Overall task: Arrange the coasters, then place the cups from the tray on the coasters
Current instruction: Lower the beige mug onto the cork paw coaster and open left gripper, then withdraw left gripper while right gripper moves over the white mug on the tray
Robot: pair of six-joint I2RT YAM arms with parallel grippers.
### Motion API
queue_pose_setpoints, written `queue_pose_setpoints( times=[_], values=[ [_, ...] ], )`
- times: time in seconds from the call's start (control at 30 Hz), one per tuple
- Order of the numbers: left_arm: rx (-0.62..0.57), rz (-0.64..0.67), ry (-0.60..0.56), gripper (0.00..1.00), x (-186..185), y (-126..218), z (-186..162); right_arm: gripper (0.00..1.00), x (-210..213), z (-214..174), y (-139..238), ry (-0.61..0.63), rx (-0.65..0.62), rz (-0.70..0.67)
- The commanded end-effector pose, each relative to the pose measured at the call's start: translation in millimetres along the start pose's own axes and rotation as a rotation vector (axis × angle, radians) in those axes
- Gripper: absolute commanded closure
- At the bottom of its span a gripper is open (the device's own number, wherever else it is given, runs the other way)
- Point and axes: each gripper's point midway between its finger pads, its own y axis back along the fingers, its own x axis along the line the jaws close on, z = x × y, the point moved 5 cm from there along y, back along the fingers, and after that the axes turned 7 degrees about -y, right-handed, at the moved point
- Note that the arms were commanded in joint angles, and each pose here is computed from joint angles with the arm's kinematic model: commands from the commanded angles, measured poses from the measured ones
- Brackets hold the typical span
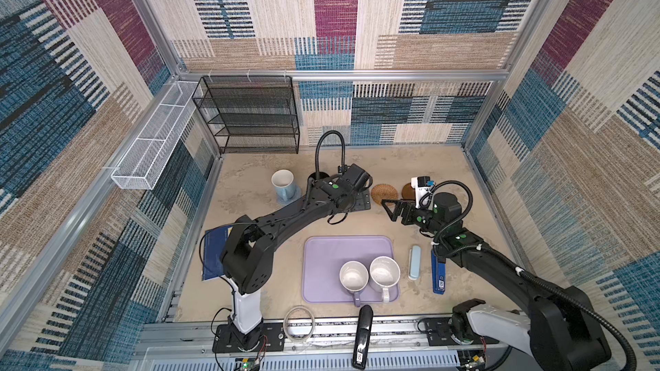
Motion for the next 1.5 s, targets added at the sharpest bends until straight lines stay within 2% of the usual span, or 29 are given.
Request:
queue_pose_setpoints(
  times=[0.0,0.1,0.3,0.43,0.67,0.9,1.03,1.3,1.47],
  values=[
    [-0.025,-0.081,-0.054,0.1,2,18,-3,0.0,8,-7,1,0.007,0.06,-0.044],
    [-0.063,-0.084,-0.046,0.09,22,36,-16,0.0,22,-16,3,0.043,0.123,-0.082],
    [-0.034,-0.166,0.006,0.08,61,65,-43,0.06,58,-36,18,0.093,0.218,-0.07],
    [-0.065,-0.246,0.017,0.12,79,86,-60,0.16,71,-52,27,0.102,0.301,-0.081],
    [0.027,-0.398,-0.031,0.11,81,106,-97,0.34,99,-83,40,0.138,0.457,-0.033],
    [0.09,-0.442,-0.012,0.12,87,110,-121,0.46,110,-130,49,0.171,0.608,-0.068],
    [0.12,-0.442,0.042,0.12,90,103,-129,0.51,116,-151,53,0.184,0.64,-0.075],
    [0.158,-0.483,0.08,0.13,88,94,-140,0.61,124,-185,62,0.179,0.717,-0.09],
    [0.169,-0.457,0.091,0.13,94,88,-147,0.66,124,-199,66,0.174,0.752,-0.102]
  ],
)
